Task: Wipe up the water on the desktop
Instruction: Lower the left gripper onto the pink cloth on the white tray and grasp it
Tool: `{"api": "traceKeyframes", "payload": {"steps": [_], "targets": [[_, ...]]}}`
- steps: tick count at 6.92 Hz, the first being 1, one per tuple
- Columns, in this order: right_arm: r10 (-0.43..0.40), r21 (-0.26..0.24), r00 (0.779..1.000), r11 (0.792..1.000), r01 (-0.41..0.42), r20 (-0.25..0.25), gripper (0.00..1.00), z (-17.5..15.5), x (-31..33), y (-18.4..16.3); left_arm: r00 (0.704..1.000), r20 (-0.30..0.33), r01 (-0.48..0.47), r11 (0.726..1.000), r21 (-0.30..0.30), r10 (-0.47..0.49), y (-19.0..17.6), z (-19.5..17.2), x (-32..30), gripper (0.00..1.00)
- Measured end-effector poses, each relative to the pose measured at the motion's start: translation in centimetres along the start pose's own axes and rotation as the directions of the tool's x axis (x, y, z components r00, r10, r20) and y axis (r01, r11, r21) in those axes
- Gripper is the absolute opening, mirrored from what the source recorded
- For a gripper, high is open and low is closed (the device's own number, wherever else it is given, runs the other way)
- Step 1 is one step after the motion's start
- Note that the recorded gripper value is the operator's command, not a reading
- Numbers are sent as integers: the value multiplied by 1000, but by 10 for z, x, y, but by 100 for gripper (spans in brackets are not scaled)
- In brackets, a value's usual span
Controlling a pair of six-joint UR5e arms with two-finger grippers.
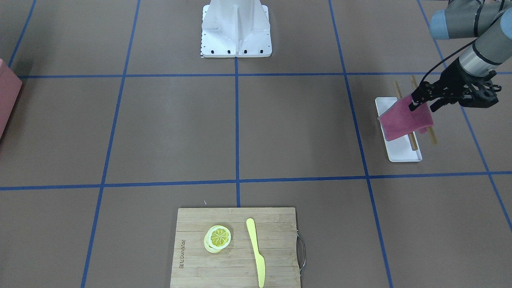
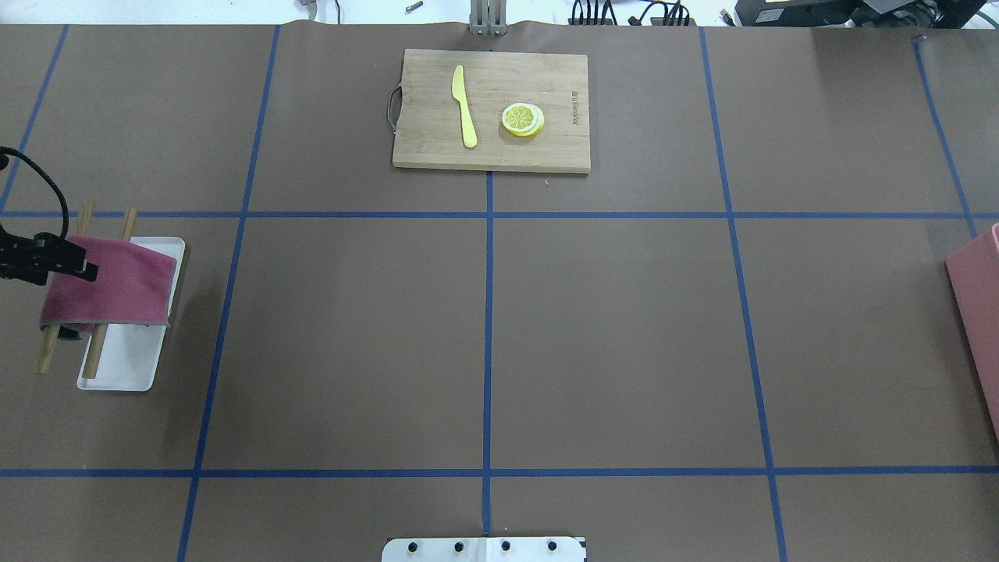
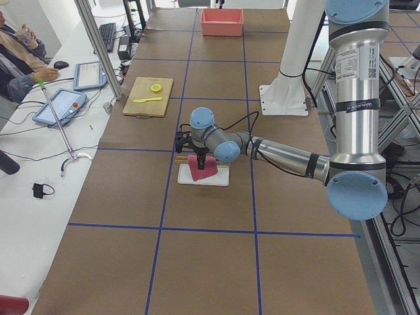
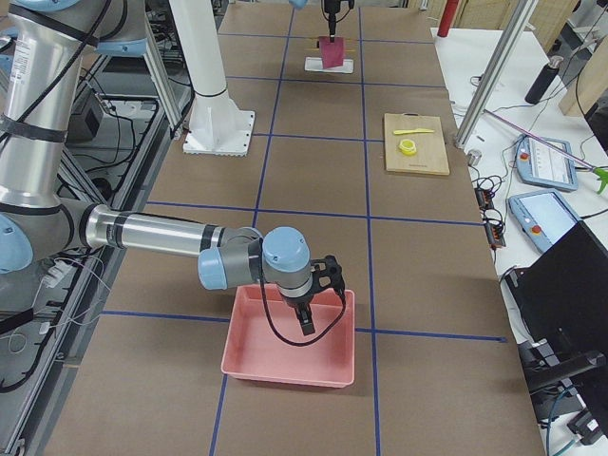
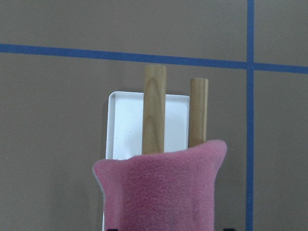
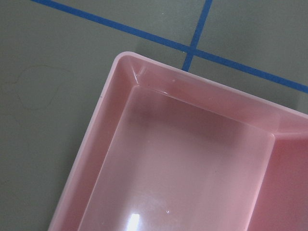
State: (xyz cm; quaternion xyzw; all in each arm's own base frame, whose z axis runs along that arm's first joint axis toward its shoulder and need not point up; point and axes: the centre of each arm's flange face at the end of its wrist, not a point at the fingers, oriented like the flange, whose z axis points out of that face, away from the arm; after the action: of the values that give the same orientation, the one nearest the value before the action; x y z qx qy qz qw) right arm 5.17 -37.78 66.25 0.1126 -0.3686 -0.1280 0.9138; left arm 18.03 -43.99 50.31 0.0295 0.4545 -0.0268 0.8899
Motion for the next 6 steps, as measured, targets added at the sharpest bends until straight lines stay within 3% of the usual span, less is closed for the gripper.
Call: {"api": "traceKeyframes", "payload": {"steps": [2,3,6], "targets": [[1,0,1000,1000,-1,4,100,0,0,0,1000,3,-7,1000,5,7,0,-2,-2,27],[1,1,1000,1000,-1,4,100,0,0,0,1000,3,-6,1000,8,6,-1,-4,-3,25],[3,-1,1000,1000,-3,7,100,1,0,2,1000,2,-4,1000,13,4,-1,-6,-3,0]]}}
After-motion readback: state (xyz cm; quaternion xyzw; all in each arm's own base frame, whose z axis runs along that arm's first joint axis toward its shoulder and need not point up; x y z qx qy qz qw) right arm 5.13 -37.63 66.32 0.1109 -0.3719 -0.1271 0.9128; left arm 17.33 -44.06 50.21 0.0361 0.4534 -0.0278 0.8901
